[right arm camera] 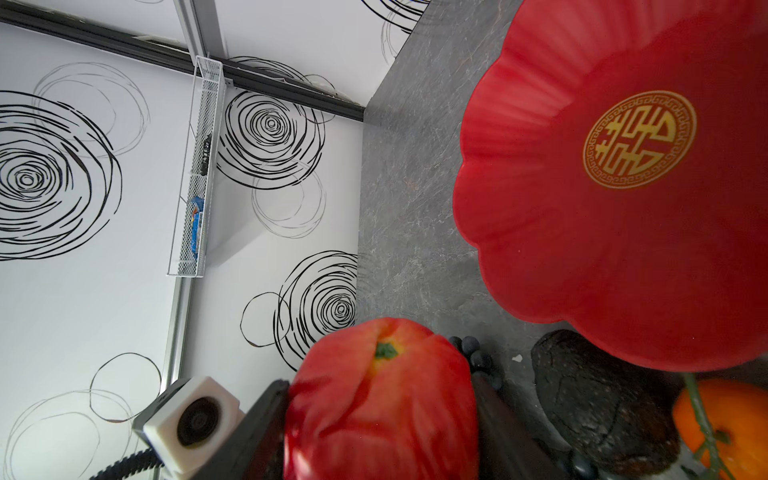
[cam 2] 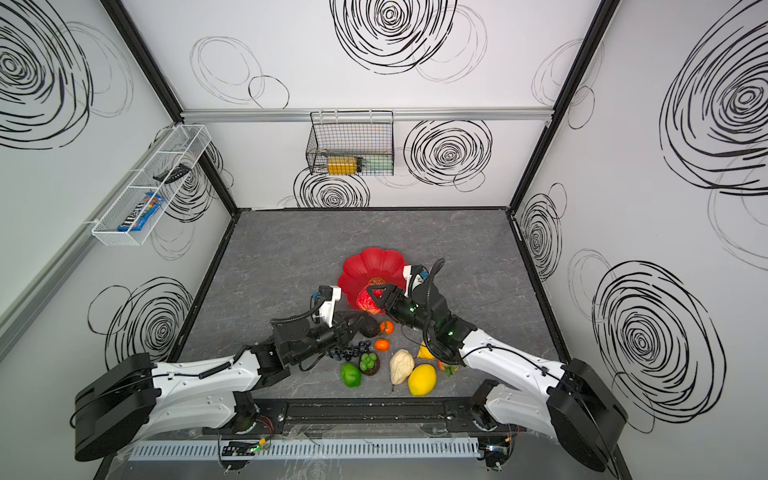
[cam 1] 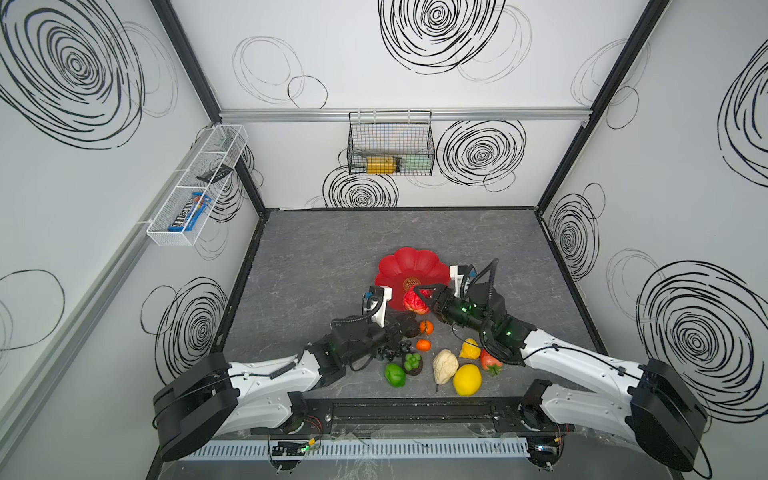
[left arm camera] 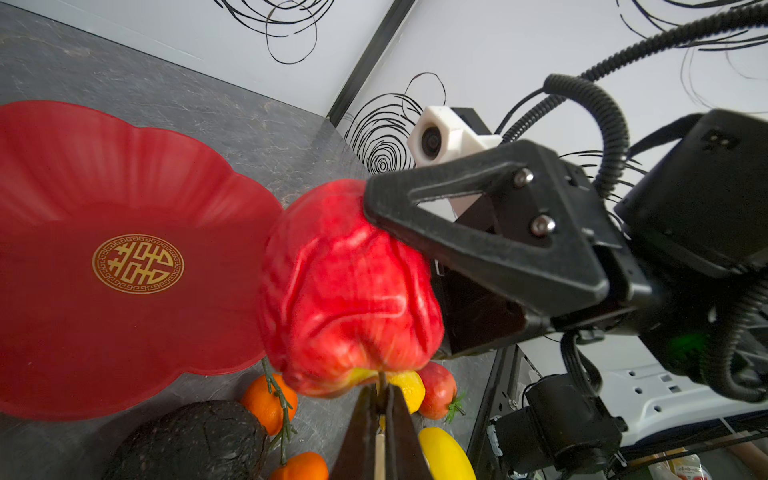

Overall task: Place and organize the fake fruits in the fruit bowl
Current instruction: 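Open the right gripper and draw it back while the left gripper holds the apple, then carry the red apple with the left gripper over the bowl center and lower it, then open the left gripper to release the apple into the bowl, then lower the right gripper onto the yellow lemon while the left gripper draws back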

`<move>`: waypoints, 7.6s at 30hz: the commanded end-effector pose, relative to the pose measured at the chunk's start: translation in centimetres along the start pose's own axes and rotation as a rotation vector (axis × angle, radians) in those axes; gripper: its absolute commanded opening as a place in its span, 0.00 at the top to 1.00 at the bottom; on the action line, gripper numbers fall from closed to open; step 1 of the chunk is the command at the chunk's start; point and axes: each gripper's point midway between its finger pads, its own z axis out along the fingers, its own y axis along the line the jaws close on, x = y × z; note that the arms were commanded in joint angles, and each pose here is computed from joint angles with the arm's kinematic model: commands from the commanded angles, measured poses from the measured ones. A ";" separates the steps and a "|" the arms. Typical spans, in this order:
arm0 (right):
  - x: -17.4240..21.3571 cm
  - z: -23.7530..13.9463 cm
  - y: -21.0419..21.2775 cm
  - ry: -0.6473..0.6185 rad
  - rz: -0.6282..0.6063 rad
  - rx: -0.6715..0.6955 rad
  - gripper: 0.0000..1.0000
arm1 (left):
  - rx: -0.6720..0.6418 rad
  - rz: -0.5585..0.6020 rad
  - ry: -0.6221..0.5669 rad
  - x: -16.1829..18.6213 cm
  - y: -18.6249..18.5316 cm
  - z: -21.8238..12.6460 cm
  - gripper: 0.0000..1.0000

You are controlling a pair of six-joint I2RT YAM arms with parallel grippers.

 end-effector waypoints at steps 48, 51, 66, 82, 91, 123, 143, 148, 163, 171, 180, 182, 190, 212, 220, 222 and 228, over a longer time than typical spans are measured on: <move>-3.8 -10.5 -11.9 -0.220 -0.238 0.376 0.02 | -0.428 -0.139 0.568 -2.1 10.0 8.8 1.00; -3.7 -10.4 -11.9 -0.215 -0.236 0.372 0.02 | -0.442 -0.145 0.584 -2.4 10.6 9.5 1.00; -3.5 -10.1 -12.6 -0.207 -0.219 0.380 0.03 | -0.477 -0.210 0.704 -1.5 13.5 10.3 1.00; -3.1 -9.7 -13.2 -0.188 -0.199 0.389 0.02 | -0.493 -0.222 0.754 -1.5 14.6 11.6 0.99; -3.0 -9.7 -13.4 -0.184 -0.193 0.388 0.02 | -0.549 -0.190 0.762 -1.6 15.6 11.9 0.92; -3.3 -10.2 -13.3 -0.171 -0.246 0.443 0.02 | -0.526 -0.051 0.544 -7.7 10.7 10.4 0.61; 3.3 -11.3 -12.4 0.091 -0.404 0.672 0.06 | -0.455 0.122 -0.072 -5.8 9.6 -6.3 0.47; 4.5 -12.6 -12.3 0.126 -0.396 0.762 0.07 | -0.459 0.168 -0.106 -4.4 10.5 -8.2 0.41; 8.2 -16.8 -15.5 0.158 -0.160 0.938 0.10 | -0.452 0.190 -0.125 -4.2 10.8 -9.0 0.34; 9.6 -17.1 -16.9 0.204 -0.102 0.915 0.11 | -0.441 0.188 -0.123 -4.2 10.7 -9.0 0.33; 10.7 -16.5 -17.6 0.244 -0.080 0.893 0.10 | -0.440 0.186 -0.124 -4.3 10.7 -9.0 0.31; 10.8 -16.2 -17.7 0.246 -0.084 0.880 0.10 | -0.440 0.184 -0.122 -4.2 10.8 -9.0 0.30; 11.1 -15.4 -18.3 0.262 -0.108 0.850 0.11 | -0.441 0.183 -0.123 -4.2 10.8 -9.1 0.29; 10.8 -14.8 -19.3 0.278 -0.126 0.864 0.18 | -0.446 0.185 -0.131 -4.4 10.8 -9.2 0.24; 10.7 -14.9 -19.3 0.280 -0.125 0.870 0.22 | -0.446 0.185 -0.128 -4.3 10.9 -9.2 0.23; 10.6 -14.9 -19.0 0.274 -0.128 0.868 0.24 | -0.445 0.185 -0.128 -4.4 10.8 -9.2 0.22; 8.9 -14.7 -17.1 0.234 -0.215 0.852 0.26 | -0.436 0.185 -0.125 -4.3 10.7 -9.1 0.22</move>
